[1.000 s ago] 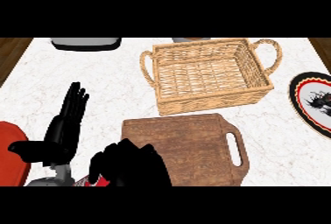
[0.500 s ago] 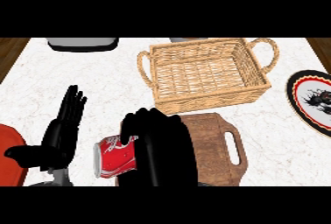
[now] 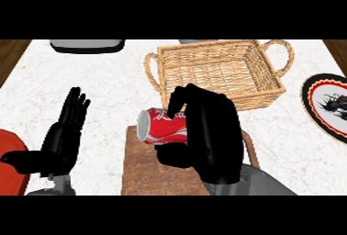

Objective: Pick the can from the cutting board and place it in the basket

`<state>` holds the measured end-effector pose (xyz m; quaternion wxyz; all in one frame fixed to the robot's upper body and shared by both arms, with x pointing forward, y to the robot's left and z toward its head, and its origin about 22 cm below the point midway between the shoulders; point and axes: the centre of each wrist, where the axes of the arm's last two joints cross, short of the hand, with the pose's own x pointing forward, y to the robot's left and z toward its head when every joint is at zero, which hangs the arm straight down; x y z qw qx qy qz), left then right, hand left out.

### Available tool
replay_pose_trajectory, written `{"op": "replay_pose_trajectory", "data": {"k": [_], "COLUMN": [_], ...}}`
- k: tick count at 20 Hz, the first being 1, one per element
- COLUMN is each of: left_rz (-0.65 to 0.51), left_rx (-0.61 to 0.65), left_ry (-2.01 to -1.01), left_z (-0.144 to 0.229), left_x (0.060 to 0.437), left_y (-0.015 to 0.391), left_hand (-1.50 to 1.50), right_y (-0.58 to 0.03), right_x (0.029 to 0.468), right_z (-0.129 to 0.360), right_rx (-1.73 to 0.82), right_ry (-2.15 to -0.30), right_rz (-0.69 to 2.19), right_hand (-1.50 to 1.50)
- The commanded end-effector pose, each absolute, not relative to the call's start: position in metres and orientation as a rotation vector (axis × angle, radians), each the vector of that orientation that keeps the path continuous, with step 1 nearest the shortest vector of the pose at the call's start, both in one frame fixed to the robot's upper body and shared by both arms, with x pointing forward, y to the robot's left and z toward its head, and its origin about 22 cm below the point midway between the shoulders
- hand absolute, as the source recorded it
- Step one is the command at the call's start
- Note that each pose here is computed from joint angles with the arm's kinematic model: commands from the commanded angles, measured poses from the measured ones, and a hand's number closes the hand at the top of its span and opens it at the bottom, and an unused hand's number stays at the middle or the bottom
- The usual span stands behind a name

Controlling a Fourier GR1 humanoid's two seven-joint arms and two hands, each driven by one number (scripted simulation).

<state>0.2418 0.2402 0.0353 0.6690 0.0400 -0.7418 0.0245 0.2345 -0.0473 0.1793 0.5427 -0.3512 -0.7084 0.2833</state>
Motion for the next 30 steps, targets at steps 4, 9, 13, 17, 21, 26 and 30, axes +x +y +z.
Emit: {"op": "replay_pose_trajectory", "data": {"k": [4, 9, 13, 17, 21, 26, 30], "left_rz": [0.063, 0.057, 0.048, 0.062, 0.037, 0.055, 0.044], "left_rx": [0.094, 0.089, 0.090, 0.087, 0.099, 0.087, 0.104], "left_ry": [-1.684, -1.684, -1.669, -1.678, -1.681, -1.679, -1.678], "left_z": [0.020, 0.038, 0.039, 0.038, 0.031, 0.019, 0.025], "left_x": [0.246, 0.255, 0.234, 0.247, 0.245, 0.239, 0.251], "left_y": [0.243, 0.215, 0.234, 0.227, 0.235, 0.253, 0.239], "left_hand": [0.00, 0.00, 0.00, 0.00, 0.00, 0.00, 0.00], "right_y": [-0.085, -0.093, -0.110, -0.108, -0.123, -0.143, -0.145], "right_x": [0.259, 0.295, 0.289, 0.294, 0.304, 0.330, 0.331], "right_z": [0.164, 0.156, 0.117, 0.106, 0.095, 0.086, 0.080], "right_rx": [-0.916, -0.923, -0.946, -0.917, -0.908, -0.849, -0.914], "right_ry": [-1.585, -1.529, -1.522, -1.510, -1.510, -1.512, -1.468], "right_rz": [0.707, 0.758, 0.794, 0.759, 0.746, 0.720, 0.615], "right_hand": [1.50, 1.50, 1.50, 1.50, 1.50, 1.50, 1.50]}}
